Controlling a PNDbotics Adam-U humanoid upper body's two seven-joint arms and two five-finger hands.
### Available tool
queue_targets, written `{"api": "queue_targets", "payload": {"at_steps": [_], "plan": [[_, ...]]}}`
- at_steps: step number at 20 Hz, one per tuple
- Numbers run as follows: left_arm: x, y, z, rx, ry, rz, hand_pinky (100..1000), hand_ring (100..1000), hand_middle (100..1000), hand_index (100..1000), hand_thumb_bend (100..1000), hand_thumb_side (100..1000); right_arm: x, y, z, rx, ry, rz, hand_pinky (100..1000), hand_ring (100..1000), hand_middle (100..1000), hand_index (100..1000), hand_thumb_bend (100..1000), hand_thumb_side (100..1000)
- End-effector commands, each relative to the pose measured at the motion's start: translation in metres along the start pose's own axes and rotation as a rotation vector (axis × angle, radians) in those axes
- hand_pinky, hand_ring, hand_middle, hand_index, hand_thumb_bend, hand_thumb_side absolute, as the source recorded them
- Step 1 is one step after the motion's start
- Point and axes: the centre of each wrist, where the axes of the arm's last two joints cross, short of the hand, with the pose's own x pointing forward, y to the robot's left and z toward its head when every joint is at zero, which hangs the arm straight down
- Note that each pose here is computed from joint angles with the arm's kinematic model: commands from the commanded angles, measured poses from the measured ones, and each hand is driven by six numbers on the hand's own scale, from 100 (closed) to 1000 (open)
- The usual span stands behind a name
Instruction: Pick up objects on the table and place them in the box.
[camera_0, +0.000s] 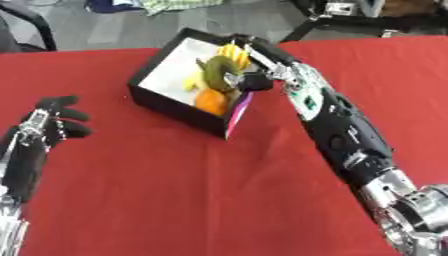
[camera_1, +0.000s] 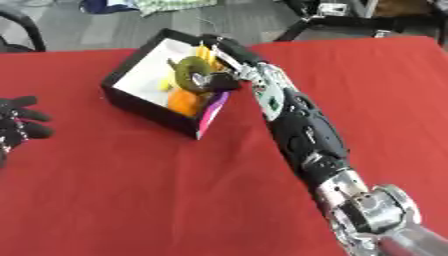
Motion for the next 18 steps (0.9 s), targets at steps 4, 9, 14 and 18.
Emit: {"api": "queue_targets", "payload": {"at_steps": [4, 9, 14, 18], "plan": [[0.005, 0.004, 0.0, 0.008, -0.017, -0.009, 699, 591, 604, 848, 100, 1000, 0.013, -0.036, -0.008, -0.147, -0.092, -0.051, 1000, 948, 848, 928, 100, 446], [0.001, 0.007, 0.003, 0.026, 0.002, -0.014, 698, 591, 604, 847, 100, 1000, 0.011, -0.047, 0.0, -0.173, -0.094, -0.083, 1000, 919, 802, 860, 100, 448], [-0.005, 0.017, 0.01, 0.089, 0.025, -0.033, 696, 591, 603, 845, 100, 1000, -0.016, -0.075, 0.053, -0.324, -0.074, -0.052, 1000, 907, 784, 833, 100, 499], [-0.007, 0.019, 0.013, 0.113, 0.029, -0.037, 698, 594, 606, 847, 100, 1000, -0.018, -0.073, 0.081, -0.402, -0.065, -0.065, 1000, 917, 789, 836, 100, 529]]}}
